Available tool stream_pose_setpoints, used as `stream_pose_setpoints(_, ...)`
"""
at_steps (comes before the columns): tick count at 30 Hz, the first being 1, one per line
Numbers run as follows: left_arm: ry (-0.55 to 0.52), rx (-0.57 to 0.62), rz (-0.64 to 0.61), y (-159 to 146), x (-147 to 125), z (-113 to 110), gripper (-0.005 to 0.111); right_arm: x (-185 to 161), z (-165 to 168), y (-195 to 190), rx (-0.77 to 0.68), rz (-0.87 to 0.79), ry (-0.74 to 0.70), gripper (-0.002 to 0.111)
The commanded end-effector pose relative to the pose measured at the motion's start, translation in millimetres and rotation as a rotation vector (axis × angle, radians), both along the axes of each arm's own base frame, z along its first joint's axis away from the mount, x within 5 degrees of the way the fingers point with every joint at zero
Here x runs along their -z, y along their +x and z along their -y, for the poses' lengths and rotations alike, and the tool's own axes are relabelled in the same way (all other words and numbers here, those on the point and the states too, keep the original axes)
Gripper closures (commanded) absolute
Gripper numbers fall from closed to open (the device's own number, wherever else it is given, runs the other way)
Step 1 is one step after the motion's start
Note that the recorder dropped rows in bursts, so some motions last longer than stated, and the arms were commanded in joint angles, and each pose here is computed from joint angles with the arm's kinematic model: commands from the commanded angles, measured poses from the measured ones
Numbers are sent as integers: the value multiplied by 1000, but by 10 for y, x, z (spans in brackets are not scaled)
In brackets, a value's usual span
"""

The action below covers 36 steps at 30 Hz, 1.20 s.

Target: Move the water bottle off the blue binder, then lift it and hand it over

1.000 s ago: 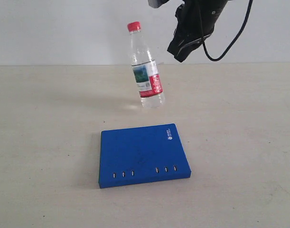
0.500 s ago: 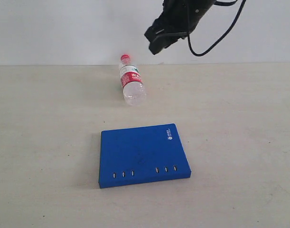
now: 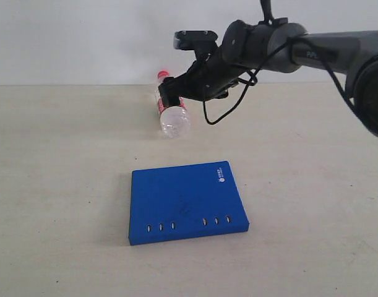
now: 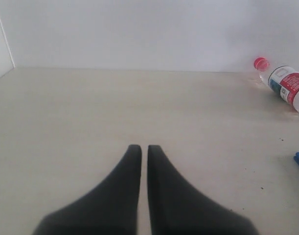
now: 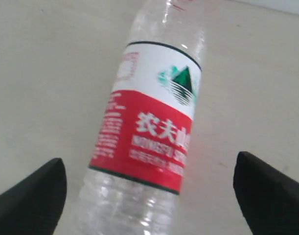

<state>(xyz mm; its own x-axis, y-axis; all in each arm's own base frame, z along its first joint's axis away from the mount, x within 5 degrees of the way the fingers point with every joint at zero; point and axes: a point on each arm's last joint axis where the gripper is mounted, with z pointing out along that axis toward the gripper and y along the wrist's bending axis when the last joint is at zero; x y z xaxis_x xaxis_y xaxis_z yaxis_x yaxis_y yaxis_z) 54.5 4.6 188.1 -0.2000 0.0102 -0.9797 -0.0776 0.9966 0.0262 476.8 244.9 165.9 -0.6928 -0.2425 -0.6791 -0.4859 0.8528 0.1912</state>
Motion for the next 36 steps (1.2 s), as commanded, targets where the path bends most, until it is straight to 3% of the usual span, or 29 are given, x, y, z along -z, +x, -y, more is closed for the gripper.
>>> stream_pose_setpoints(1,-2,5,2,0,7,4,102,-21,-209,10,-20,48,23,26)
stream_pose_setpoints(10,-1,6,2,0,7,4,102,219,-265,44,1,-37,-161,29)
stream_pose_setpoints(16,-1,6,2,0,7,4,102,384,-305,60,-5,-58,-168,35)
stream_pose_setpoints(19,-1,6,2,0,7,4,102,369,-295,73,12,-47,-171,58)
stream_pose_setpoints(23,-1,6,2,0,7,4,102,295,-204,83,-21,-3,-300,103)
stream_pose_setpoints(24,-1,6,2,0,7,4,102,290,-190,81,-20,-5,-316,108)
stream_pose_setpoints(36,-1,6,2,0,7,4,102,-257,-218,0,-126,94,-302,109)
